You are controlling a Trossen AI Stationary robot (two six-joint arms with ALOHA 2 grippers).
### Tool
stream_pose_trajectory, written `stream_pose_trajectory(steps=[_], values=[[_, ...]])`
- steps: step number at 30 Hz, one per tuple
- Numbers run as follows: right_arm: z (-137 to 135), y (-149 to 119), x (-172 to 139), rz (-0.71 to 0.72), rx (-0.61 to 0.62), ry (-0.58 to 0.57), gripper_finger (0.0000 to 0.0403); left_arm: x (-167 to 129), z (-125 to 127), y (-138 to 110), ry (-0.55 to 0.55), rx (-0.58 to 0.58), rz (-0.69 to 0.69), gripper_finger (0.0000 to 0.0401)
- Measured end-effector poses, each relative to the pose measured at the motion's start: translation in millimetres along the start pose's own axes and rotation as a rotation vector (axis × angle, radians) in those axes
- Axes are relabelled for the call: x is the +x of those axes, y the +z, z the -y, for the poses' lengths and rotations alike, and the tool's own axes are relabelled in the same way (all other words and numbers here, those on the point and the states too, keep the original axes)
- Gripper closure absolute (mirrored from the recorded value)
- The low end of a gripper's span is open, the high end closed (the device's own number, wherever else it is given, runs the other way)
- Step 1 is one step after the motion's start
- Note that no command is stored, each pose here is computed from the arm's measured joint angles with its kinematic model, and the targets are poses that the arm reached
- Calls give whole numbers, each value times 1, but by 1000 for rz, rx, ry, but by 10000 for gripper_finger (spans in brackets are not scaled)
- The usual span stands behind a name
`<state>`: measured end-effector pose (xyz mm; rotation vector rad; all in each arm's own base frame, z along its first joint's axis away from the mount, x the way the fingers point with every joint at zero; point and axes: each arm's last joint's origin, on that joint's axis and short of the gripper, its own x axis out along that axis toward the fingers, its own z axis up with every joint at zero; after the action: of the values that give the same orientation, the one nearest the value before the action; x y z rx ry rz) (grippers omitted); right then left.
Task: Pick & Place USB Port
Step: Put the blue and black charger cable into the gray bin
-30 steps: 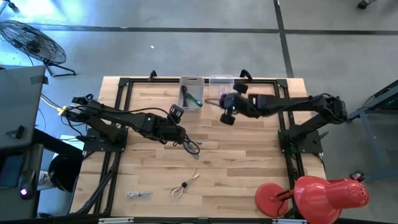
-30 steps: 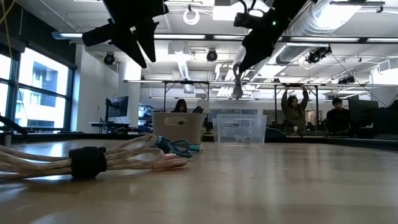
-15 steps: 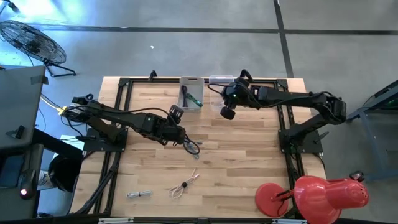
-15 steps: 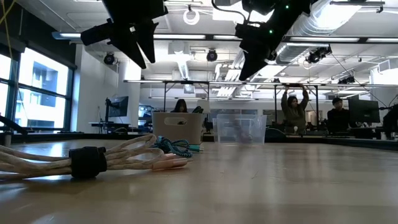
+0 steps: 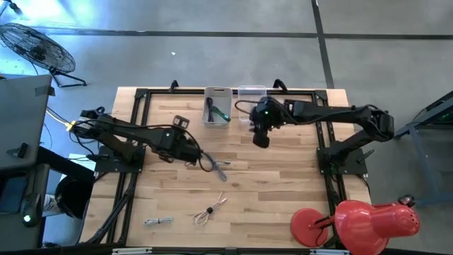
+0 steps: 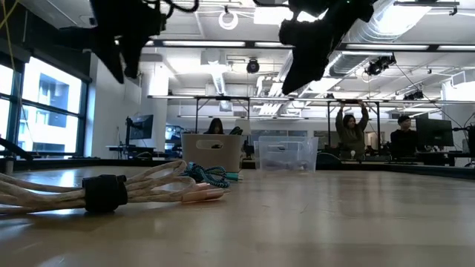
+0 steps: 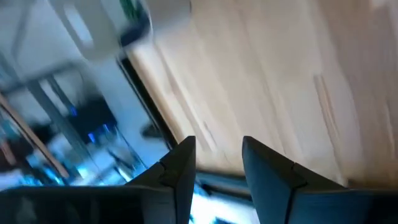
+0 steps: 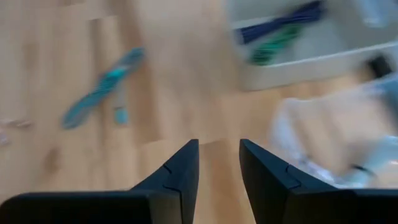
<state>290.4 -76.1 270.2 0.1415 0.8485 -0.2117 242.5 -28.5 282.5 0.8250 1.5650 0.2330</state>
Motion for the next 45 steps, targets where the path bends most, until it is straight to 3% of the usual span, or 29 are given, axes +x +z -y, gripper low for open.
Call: stream_pose_trajectory(steps=[4, 10, 16, 21, 27, 32, 37, 45], values=[[-20, -1, 0, -8, -52, 88, 295, -5, 1, -9, -20, -70, -12, 275], [-51, -4, -1, -5, -138, 145, 295, -17, 5, -3, -53, -47, 150, 275], [-75, -7, -3, 2, -201, 183, 295, -33, 16, 13, -92, 96, 375, 275], [-91, -10, -6, 18, -257, 112, 295, -40, 28, 27, -114, 260, 549, 275], [-107, -16, -9, 34, -310, 9, 295, -22, 48, 43, -152, 406, 731, 275], [-119, -21, -12, 36, -347, -34, 295, 6, 53, 51, -25, 389, 751, 275], [-129, -25, -15, 38, -368, -13, 295, 28, 43, 53, 31, 361, 746, 275], [-138, -28, -18, 43, -350, 6, 295, 52, 24, 56, -82, 341, 882, 275]])
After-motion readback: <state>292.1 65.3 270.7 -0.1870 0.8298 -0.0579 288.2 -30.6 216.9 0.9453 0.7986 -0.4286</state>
